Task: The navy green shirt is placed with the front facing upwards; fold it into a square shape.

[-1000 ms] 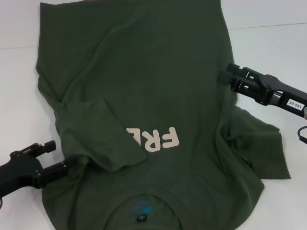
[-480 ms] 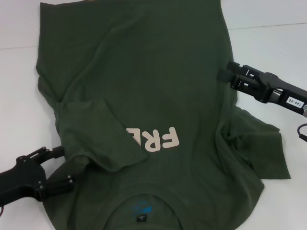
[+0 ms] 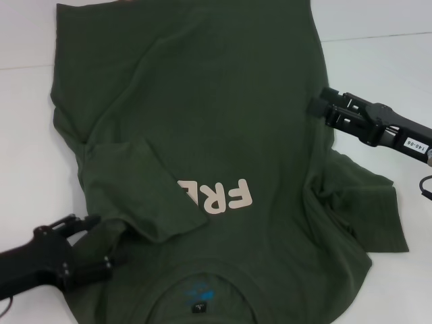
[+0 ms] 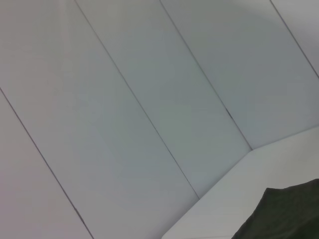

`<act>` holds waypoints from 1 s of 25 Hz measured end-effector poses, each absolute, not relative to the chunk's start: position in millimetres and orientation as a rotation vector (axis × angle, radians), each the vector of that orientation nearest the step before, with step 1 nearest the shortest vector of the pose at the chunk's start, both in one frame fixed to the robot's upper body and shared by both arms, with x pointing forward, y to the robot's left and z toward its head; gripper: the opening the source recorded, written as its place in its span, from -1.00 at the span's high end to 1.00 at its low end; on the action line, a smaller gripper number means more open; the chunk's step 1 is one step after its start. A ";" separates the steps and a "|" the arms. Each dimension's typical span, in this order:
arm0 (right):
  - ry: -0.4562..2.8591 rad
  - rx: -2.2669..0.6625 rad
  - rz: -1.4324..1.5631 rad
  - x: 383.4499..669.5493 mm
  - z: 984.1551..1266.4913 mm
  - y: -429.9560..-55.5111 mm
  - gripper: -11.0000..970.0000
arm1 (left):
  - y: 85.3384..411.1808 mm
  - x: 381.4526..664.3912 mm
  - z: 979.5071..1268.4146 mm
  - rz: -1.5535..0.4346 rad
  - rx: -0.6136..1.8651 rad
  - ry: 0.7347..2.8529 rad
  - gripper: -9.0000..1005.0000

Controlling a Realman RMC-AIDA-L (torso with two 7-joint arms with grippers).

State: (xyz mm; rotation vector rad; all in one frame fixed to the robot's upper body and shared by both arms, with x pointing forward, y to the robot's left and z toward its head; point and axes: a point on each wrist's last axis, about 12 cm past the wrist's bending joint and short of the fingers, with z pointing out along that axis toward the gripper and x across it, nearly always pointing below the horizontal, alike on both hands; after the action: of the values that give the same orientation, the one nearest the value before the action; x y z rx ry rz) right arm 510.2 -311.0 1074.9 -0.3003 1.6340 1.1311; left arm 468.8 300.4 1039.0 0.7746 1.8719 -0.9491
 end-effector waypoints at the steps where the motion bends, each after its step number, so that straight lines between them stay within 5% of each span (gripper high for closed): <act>1: 1.634 -0.301 1.131 509.9 1074.8 -311.2 -0.69 | 298.4 467.3 1039.8 -0.970 0.791 1.864 -0.83; 16: 1.630 -0.308 1.132 511.1 1075.7 -310.2 -0.69 | 274.4 454.1 1038.2 -1.170 0.971 1.843 -0.83; 25: 1.630 -0.306 1.131 509.6 1075.1 -310.9 -0.69 | 283.9 463.9 1049.9 -1.083 0.872 1.729 -0.83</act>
State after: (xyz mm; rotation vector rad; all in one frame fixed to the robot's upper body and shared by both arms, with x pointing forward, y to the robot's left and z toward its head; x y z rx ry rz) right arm 509.6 -310.9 1075.1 -0.3056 1.6301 1.1315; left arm 463.9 283.9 1049.9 0.8725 1.7291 -1.0831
